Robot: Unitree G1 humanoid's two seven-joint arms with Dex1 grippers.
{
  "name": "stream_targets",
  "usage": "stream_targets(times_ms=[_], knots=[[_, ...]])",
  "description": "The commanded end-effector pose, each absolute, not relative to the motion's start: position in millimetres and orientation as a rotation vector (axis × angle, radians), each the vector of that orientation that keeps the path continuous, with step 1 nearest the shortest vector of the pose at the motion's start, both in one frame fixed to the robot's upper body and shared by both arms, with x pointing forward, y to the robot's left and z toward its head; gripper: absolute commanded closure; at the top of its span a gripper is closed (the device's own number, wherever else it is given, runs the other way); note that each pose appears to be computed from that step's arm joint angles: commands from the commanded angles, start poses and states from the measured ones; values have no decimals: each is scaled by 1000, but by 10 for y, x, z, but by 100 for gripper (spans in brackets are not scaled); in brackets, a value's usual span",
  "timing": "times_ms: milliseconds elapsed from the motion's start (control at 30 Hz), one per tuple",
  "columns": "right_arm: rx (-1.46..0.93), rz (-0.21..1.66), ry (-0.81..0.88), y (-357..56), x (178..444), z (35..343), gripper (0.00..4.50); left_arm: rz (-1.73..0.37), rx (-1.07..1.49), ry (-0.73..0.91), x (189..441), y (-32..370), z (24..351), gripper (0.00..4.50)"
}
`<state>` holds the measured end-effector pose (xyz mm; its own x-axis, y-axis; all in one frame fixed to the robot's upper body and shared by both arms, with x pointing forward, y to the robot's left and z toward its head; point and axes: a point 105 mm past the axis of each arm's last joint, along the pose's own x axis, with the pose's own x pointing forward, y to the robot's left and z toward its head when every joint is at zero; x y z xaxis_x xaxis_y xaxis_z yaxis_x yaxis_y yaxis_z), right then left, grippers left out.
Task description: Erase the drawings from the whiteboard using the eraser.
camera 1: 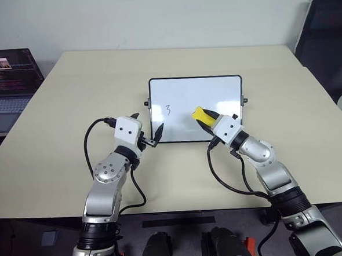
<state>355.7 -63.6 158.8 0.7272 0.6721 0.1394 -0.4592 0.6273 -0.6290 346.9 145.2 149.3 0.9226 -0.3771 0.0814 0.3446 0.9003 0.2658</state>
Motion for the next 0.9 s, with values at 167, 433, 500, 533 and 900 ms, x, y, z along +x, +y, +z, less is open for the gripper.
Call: stream_targets(times_ms=[167,433,500,533,900], knots=[[-497,680,-375,-230,3780,1967,340,-398,257,-179,3437,1387,1591,0],[-505,742,-308,218,3944,1968,340,-389,261,-177,3436,1428,1594,0],[-506,744,-275,260,3988,1914,340,-378,264,-173,3428,1466,1586,0],[-513,741,-262,275,4012,1891,340,-371,266,-171,3423,1487,1580,0],[-567,670,-225,293,4256,1884,340,-338,272,-156,3376,1593,1540,0]])
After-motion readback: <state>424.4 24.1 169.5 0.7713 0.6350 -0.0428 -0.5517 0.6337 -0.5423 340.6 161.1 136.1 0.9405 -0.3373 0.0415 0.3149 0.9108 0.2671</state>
